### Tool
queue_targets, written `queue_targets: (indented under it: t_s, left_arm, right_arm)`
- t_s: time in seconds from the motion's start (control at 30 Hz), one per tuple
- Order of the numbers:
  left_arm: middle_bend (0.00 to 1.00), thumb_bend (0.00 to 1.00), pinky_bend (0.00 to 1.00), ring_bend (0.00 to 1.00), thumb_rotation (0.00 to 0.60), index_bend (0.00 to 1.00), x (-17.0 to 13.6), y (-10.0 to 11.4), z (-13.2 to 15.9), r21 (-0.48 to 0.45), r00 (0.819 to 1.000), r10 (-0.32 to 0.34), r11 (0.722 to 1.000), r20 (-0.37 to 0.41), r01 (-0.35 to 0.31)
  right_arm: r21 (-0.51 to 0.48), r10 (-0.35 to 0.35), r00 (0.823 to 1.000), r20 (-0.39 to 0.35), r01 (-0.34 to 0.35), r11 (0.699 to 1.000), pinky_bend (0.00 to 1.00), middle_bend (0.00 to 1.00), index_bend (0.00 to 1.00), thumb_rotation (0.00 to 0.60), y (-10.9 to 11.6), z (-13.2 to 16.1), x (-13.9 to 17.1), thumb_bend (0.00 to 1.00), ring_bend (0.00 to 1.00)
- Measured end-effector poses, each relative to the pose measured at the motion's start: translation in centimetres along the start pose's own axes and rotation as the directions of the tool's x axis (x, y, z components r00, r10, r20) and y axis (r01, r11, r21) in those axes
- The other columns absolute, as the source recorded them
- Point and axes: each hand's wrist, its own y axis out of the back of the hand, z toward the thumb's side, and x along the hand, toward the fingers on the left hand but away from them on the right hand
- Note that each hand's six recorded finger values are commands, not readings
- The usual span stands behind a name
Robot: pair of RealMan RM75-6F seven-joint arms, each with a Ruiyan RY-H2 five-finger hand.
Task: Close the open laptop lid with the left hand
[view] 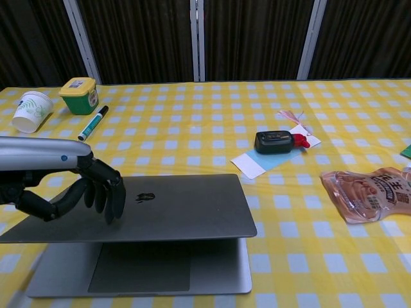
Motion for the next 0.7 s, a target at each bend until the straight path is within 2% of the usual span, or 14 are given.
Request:
queue_targets:
  t_s: [0.37,0.7]
  left_arm:
    - [0.38,1.00,0.35,0.35,0.600,0.39,1.9,-2.8,0.1,-0.027,0.999,-0.024,0.999,0.022,0.025]
    - [0.38,1.00,0.35,0.35,0.600,0.39,2.7,-5.0,-0.7,-0.019,0.997,-0.082,0.996,0.002,0.082]
  right_arm:
    - [0.000,0.005,1.000,0.001,-0.005,1.000,0.00,0.00,0.00,0.600,-0.1,0.0,-0.1,0.00,0.00]
    - [0.001,0.007,1.000,0.002,-0.007,1.000,0.00,0.00,0.00,0.600,-0.2,-0.1,0.0,0.00,0.00]
